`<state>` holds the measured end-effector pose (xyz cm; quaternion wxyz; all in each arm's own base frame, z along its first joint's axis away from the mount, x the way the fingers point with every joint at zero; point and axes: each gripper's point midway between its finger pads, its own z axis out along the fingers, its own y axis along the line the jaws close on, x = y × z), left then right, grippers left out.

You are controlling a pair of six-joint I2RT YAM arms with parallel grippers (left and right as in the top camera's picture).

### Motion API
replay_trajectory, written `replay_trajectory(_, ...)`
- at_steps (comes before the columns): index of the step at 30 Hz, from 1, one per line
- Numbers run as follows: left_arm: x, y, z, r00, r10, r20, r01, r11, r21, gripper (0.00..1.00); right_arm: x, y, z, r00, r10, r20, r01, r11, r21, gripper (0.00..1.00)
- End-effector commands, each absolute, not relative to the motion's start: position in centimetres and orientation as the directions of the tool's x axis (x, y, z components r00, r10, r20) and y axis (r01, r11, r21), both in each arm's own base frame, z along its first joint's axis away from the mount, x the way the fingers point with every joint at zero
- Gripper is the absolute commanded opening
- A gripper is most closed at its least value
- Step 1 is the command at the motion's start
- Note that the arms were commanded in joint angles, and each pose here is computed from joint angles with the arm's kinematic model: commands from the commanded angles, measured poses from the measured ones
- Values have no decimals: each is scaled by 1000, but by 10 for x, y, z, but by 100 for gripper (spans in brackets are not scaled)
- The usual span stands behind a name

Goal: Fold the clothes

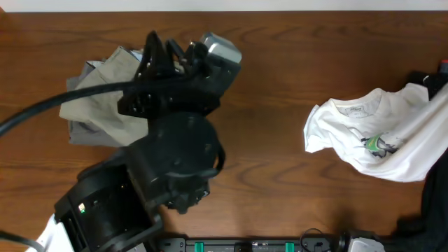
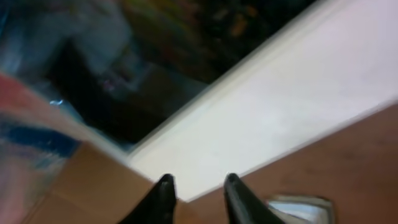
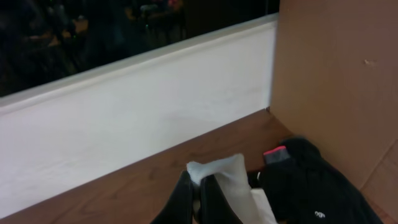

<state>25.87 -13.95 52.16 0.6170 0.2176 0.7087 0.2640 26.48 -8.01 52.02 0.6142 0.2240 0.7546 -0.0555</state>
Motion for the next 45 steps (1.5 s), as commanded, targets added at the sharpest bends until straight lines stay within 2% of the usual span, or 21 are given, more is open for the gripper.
replay_trajectory(1, 258, -176, 493, -142, 423, -895, 260, 888, 378, 34, 265, -83, 524, -140, 249, -958, 414, 894, 172, 1)
replay_trajectory(3, 257, -196, 465, -212, 410, -887, 437, 852, 290, 38, 265, -83, 524, -140, 249, -958, 414, 894, 172, 1)
replay_trajectory(7, 250, -241, 410, -335, 461, -821, 717, 691, 95, 47, 265, -83, 524, -141, 249, -958, 414, 894, 172, 1)
replay_trajectory(11, 260, -270, 352, -450, 539, -713, 797, 602, -48, 49, 264, -83, 521, -152, 251, -956, 416, 894, 169, 1)
replay_trajectory(14, 265, -299, 313, -470, 603, -644, 847, 514, -137, 49, 262, -83, 520, -156, 251, -955, 419, 892, 166, 1)
replay_trajectory(17, 273, -324, 270, -502, 651, -569, 857, 462, -227, 49, 259, -91, 520, -148, 249, -957, 463, 872, 156, 1)
replay_trajectory(22, 288, -352, 209, -548, 685, -480, 836, 444, -322, 49, 253, -100, 516, -154, 247, -957, 516, 846, 136, 1)
replay_trajectory(32, 286, -416, 146, -563, 670, -485, 784, 245, -571, 55, 252, -100, 512, -169, 250, -953, 518, 845, 130, 1)
replay_trajectory(38, 289, -435, 98, -561, 686, -463, 774, 234, -589, 60, 252, -99, 510, -179, 253, -951, 514, 848, 129, 1)
replay_trajectory(45, 292, -440, 77, -587, 683, -435, 751, 259, -607, 62, 253, -98, 507, -190, 256, -948, 511, 850, 127, 1)
